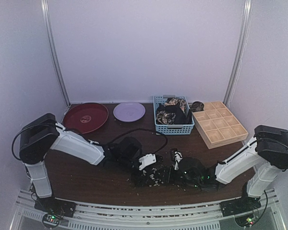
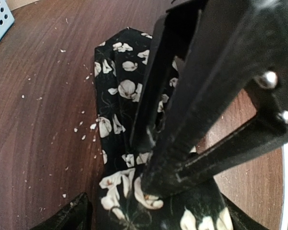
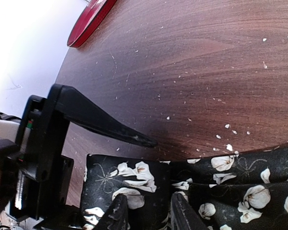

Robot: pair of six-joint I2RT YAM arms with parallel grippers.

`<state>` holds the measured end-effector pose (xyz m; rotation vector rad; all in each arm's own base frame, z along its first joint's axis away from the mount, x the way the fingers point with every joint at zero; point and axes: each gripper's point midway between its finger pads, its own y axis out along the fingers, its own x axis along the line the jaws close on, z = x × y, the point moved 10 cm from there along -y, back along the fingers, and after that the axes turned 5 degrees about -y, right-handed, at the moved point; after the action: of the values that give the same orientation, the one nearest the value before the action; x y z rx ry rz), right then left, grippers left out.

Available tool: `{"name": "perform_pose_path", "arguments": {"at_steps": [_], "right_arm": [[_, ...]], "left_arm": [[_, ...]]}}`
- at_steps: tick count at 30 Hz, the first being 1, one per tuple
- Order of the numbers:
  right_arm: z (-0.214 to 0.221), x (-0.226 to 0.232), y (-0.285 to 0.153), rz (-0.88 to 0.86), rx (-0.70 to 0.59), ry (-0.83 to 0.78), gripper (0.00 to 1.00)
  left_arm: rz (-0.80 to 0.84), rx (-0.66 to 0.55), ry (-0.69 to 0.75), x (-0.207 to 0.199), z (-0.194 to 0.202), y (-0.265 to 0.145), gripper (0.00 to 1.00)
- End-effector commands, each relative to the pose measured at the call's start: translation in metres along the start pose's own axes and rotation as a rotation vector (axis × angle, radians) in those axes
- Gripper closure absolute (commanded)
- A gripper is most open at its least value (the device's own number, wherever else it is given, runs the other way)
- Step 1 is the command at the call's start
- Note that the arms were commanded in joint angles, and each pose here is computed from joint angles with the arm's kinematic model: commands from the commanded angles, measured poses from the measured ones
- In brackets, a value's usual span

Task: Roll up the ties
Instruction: Roll the tie at the center of the board.

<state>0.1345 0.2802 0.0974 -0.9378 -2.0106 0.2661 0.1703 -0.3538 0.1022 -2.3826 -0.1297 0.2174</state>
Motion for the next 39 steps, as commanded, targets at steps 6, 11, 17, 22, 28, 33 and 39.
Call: {"name": "perform_pose_path", "arguments": {"at_steps": [6,11,17,22,28,33,39], "right_arm": [[0.005,-0.008,-0.003,0.007,0.013,0.0,0.67],[0.007,-0.011,-0.004,0.009,0.015,0.003,0.67],[0.007,-0.011,-0.004,0.003,0.02,0.002,0.67],[0.009,-0.01,-0.002,-0.01,0.034,0.0,0.67],[0.01,-0.008,0.0,-0.019,0.049,-0.005,0.67],[0.011,-0.006,0.003,-0.028,0.068,-0.007,0.68],[0.011,0.0,0.007,-0.035,0.083,-0.013,0.68]], "left_arm": [[0.1,-0.046,0.074,-0.014,-0.004,0.002,0.38],[0.149,-0.092,0.139,-0.021,-0.001,-0.004,0.46],[0.144,-0.076,0.156,-0.019,0.001,0.0,0.44],[0.103,-0.074,0.147,-0.016,-0.002,-0.002,0.26],[0.009,-0.086,0.105,-0.014,-0.007,-0.018,0.18],[-0.083,-0.092,0.02,-0.014,-0.004,-0.037,0.05],[-0.134,-0.064,-0.083,-0.015,0.006,-0.056,0.02]]}}
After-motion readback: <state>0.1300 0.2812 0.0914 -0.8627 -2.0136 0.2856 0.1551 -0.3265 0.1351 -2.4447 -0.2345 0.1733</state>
